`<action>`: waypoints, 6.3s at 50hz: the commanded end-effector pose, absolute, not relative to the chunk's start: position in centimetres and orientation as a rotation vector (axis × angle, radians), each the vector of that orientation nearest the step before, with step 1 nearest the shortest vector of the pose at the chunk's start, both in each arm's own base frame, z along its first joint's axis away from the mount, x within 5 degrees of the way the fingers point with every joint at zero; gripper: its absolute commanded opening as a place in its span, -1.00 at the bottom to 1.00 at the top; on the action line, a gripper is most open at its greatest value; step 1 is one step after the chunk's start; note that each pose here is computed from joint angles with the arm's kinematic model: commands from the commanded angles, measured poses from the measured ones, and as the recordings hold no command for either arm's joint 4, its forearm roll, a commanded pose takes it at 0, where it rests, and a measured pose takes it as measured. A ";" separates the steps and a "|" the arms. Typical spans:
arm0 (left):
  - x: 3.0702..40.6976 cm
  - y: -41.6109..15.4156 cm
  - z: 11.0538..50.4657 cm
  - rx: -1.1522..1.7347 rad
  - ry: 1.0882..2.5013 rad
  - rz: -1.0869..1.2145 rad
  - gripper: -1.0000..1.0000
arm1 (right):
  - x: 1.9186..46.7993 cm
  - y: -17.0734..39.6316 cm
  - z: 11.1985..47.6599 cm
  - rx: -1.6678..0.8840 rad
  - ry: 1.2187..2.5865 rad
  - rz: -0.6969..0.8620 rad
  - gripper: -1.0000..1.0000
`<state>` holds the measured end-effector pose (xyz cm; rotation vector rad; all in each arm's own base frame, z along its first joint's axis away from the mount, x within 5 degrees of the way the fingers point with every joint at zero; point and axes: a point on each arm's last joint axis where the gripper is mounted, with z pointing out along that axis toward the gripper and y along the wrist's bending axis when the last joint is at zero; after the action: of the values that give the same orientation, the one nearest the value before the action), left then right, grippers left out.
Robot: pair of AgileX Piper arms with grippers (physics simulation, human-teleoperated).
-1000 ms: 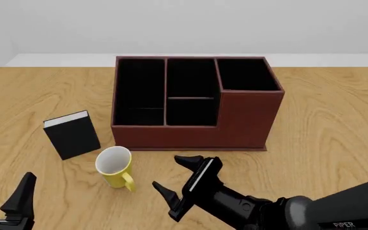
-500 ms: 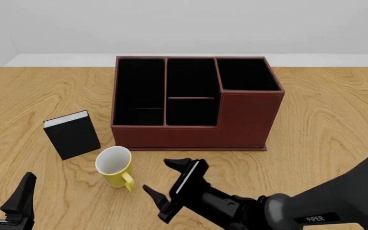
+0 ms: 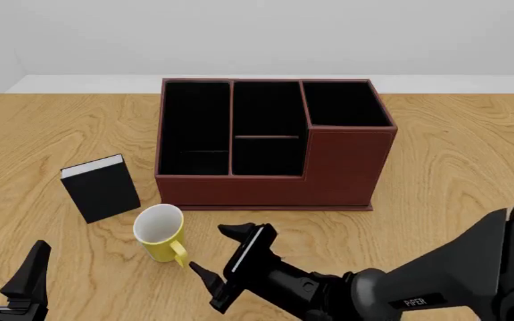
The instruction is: Pick up the yellow and white mug and place it to the right of the caddy.
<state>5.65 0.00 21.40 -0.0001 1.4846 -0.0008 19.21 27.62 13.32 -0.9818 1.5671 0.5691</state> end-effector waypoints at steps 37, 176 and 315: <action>5.7 0.0 21.4 0.000 1.485 -0.001 1.00 | 20.1 31.3 11.3 -1.023 1.589 0.592 1.00; 5.6 0.0 21.4 0.000 1.485 -0.001 1.00 | 12.1 20.2 31.5 -0.972 1.379 0.633 -1.00; 5.7 0.0 21.5 -0.002 1.485 0.001 1.00 | 9.1 6.8 40.8 -0.618 1.340 0.337 -1.00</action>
<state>5.67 0.00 21.43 -0.0009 1.4849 0.0003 9.28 7.30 40.30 -0.6488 1.3440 0.3508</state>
